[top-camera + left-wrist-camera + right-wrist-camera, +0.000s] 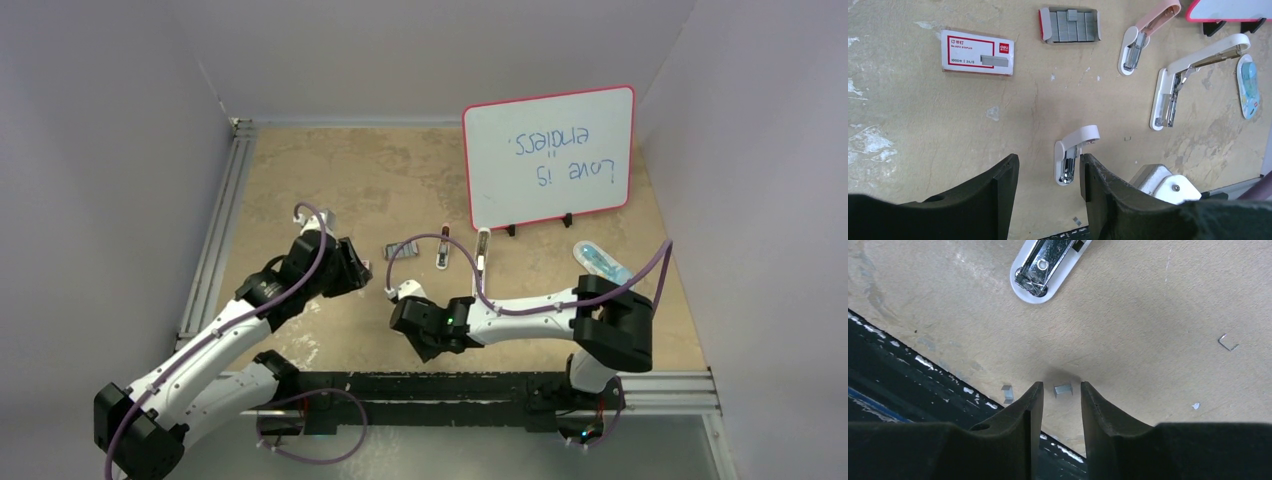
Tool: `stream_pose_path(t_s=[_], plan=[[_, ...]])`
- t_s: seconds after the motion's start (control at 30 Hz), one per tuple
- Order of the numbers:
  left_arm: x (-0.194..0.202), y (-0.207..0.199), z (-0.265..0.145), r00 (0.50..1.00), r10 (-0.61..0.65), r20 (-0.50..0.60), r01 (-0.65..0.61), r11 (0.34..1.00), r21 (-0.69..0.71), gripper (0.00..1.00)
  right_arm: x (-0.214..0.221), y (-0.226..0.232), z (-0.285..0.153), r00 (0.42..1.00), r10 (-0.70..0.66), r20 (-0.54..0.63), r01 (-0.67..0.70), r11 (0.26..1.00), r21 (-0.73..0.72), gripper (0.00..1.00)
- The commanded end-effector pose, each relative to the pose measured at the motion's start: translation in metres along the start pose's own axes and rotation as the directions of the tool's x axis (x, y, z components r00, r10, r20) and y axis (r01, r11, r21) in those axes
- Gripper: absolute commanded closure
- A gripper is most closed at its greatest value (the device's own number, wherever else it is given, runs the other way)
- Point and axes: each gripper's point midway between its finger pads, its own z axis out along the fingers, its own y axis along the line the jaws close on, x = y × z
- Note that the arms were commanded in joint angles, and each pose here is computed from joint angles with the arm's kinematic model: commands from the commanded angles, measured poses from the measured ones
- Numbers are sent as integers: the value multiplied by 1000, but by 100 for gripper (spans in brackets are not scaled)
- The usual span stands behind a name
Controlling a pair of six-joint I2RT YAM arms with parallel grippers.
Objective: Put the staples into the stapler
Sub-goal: Pick up the staple from the center of the board.
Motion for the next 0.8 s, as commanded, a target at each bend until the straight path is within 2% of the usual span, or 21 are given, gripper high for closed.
stream_pose_path(t_s=[0.0, 0.2, 0.57, 0.63, 0.77], plan=[[-5, -1, 1, 1000, 2, 25, -2, 1000, 4, 52, -10, 1, -4, 999, -37, 19, 37, 999, 12, 64], [-3, 0, 4, 1000, 3, 17, -3, 1000, 2, 52, -5, 0, 0, 999, -50, -2, 50, 999, 12, 64], [-3, 0, 4, 1000, -4, 14, 4, 1000, 0, 52, 7, 6, 6, 996, -76, -42, 75, 997, -20, 80], [-2, 0, 4, 1000, -5, 12, 5, 1000, 1, 52, 7, 5, 5, 998, -53, -44, 52, 999, -10, 84], [-2, -1, 3, 1000, -8, 12, 8, 1000, 7, 52, 9, 4, 1, 999, 2, -53, -3, 1000, -12, 84]])
